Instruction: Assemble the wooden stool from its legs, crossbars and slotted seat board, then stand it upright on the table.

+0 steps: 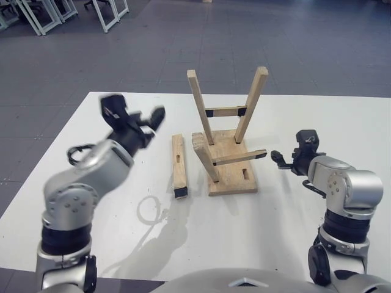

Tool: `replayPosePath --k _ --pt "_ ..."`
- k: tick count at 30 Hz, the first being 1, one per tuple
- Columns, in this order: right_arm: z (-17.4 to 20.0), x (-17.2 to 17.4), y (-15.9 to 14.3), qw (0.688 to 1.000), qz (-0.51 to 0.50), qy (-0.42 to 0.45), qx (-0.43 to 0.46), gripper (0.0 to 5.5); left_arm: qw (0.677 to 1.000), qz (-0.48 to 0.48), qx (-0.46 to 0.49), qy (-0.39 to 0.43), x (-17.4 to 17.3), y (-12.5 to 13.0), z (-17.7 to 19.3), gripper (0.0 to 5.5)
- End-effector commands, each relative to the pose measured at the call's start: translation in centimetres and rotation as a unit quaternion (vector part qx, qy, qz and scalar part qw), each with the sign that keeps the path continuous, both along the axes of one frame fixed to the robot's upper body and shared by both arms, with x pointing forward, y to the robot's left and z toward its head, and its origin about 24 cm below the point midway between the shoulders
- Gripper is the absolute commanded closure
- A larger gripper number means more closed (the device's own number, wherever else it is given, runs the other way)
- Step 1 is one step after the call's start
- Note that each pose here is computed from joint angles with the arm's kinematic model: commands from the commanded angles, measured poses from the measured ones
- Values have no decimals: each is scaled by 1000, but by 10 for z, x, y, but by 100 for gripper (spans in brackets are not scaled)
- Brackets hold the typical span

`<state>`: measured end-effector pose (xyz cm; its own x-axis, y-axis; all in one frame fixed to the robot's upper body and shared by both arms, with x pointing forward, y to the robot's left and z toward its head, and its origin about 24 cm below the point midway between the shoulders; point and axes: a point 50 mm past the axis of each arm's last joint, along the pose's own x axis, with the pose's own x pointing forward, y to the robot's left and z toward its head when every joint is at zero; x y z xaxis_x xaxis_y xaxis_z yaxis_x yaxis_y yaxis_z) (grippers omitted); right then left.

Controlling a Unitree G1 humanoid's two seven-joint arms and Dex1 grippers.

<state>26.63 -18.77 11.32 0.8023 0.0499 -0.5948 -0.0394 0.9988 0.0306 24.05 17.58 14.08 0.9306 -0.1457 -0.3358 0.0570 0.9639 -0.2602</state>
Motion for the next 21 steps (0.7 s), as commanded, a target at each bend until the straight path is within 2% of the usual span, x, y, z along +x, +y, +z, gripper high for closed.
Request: replayPosePath --k 1,15,21 --pt "-4 -2 4 1000 -3 4 -4 16 996 -18 44 75 -13 -11 -35 187" --pt "-6 -4 16 1000 6 7 5 16 983 -61 71 161 -24 -22 -81 187" --pt "-4 -3 18 1000 6 4 8 16 968 -73 132 203 -32 -16 -108 187"
